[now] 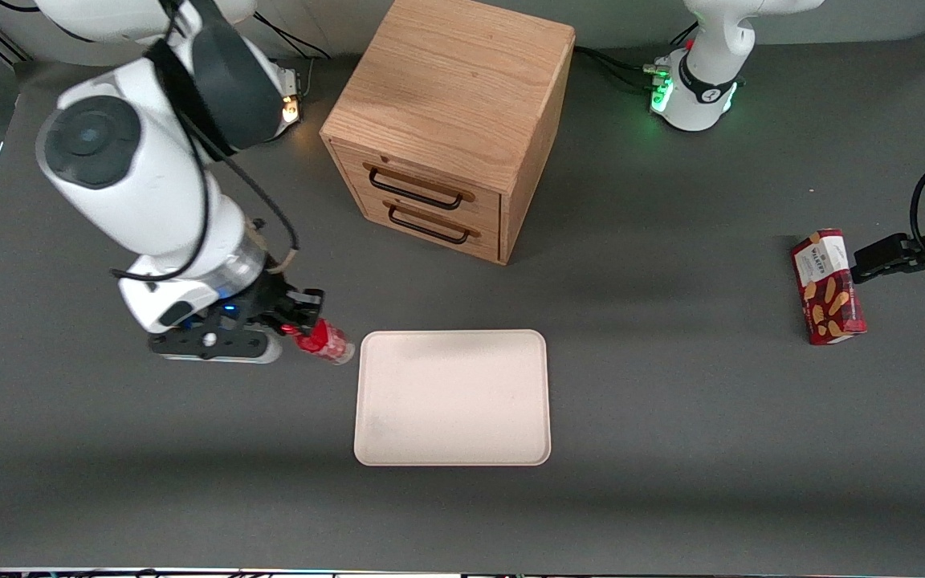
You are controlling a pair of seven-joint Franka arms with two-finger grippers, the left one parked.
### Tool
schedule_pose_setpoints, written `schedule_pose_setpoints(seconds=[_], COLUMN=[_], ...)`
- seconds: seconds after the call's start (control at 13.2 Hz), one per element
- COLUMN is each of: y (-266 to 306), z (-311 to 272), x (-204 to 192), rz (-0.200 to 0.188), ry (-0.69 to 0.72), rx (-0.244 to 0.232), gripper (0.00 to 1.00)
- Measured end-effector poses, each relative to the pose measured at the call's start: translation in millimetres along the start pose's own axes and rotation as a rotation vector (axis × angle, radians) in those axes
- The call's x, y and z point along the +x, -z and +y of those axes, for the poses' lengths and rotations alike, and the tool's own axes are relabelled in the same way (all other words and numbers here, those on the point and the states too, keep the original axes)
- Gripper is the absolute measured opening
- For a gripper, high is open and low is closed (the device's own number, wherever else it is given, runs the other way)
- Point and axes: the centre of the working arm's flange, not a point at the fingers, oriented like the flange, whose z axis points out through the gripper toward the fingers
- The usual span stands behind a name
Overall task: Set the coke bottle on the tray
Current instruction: 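Lift the bottle and carry it over the white tray's edge, then lower the bottle onto the tray and open the right gripper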
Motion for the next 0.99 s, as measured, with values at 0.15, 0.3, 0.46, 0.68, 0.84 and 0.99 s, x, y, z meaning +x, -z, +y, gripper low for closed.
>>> schedule_pose_setpoints(seconds=[0.15, 0.3, 0.46, 0.68, 0.84, 0.99], y=[-11.8, -28.2, -61.7, -130.3, -167.5, -186.2], z=[-11.0, -8.7, -7.0, -7.3, -3.0, -1.4], x=[0.1, 10.8, 27.7, 47.0, 54.6, 55.9], rz=[0.004, 0.015, 0.034, 0.047, 0.052, 0.044], ry=[-0.008, -0.019, -0.034, -0.042, -0.041, -0.038], rx=[0.01, 0.018, 0.035, 0.038, 0.015, -0.001], gripper=[0.31, 0.31, 0.31, 0.31, 0.31, 0.31])
